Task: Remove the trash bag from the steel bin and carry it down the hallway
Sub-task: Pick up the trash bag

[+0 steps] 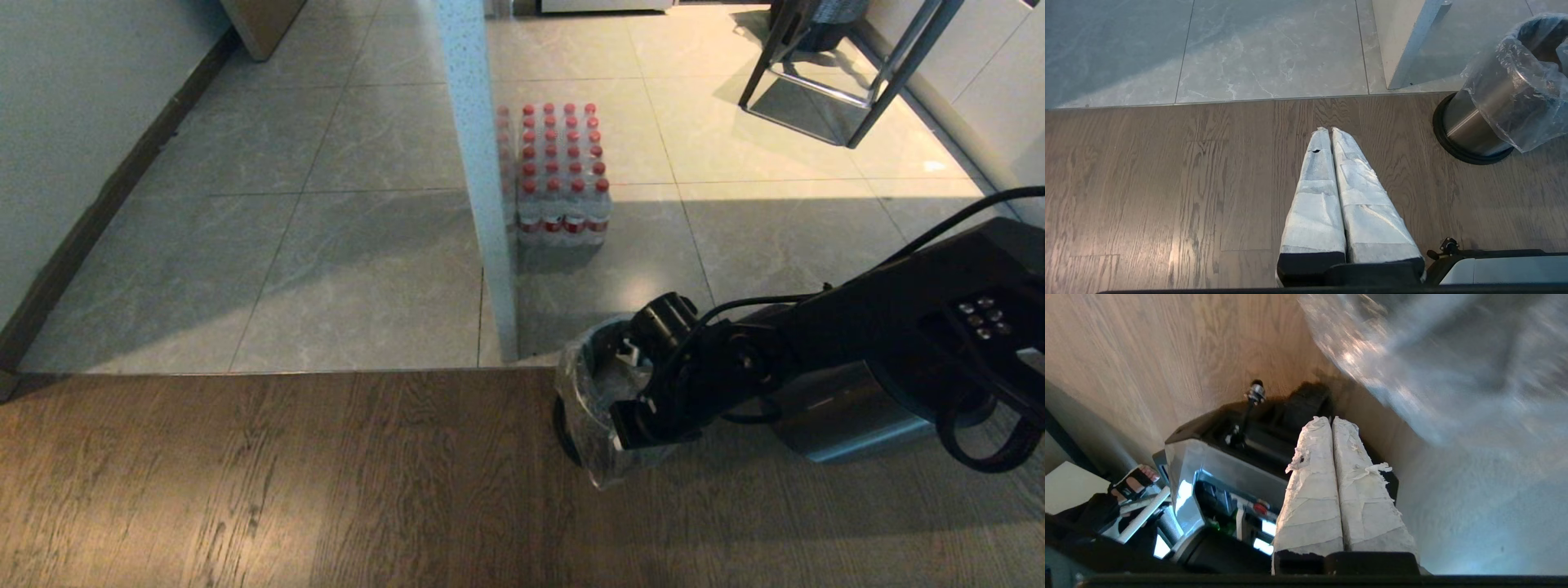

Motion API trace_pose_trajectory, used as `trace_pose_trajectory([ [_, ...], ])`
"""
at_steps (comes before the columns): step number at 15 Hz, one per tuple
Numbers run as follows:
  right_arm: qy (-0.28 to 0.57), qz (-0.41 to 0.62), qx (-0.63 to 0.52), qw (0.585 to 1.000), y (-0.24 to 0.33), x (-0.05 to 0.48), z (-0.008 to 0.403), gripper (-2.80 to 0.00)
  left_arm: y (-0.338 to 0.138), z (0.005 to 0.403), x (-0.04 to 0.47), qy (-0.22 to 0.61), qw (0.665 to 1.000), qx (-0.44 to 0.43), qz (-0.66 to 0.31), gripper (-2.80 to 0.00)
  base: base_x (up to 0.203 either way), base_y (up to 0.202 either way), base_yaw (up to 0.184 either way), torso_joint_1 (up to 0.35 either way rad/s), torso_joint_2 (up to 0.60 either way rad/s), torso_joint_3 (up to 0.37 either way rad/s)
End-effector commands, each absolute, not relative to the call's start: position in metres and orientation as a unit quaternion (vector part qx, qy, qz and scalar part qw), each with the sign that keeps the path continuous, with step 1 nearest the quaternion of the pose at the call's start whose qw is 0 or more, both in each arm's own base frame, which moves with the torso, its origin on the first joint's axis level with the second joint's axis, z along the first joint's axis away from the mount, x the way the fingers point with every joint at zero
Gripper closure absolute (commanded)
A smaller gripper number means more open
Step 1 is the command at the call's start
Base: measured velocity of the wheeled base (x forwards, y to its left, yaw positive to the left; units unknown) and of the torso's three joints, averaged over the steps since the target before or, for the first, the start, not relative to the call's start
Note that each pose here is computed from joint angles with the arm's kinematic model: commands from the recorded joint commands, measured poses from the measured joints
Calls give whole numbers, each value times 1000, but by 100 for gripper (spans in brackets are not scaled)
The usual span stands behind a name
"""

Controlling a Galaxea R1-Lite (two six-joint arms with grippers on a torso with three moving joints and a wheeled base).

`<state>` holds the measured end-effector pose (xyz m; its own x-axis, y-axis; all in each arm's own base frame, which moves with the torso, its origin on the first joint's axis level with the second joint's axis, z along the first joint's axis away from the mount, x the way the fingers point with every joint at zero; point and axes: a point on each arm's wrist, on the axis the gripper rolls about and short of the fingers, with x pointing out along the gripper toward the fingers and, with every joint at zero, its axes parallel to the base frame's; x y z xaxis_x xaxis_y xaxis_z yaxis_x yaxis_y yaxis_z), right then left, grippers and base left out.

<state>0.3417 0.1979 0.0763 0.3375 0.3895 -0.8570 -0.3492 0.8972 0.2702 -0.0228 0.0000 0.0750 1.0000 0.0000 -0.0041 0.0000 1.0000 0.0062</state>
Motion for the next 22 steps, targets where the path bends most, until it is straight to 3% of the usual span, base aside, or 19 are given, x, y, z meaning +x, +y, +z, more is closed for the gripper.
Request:
trace_pose_trajectory([
  [1,529,228,17,817,203,349,60,0,0,75,-23,2,1000,3,0,0,0,0,0,0,0,0],
  [15,447,202,27,871,208,384,51,0,0,75,-23,2,1000,3,0,0,0,0,0,0,0,0],
  [22,333,142,40,931,187,417,58,0,0,75,-23,2,1000,3,0,0,0,0,0,0,0,0],
])
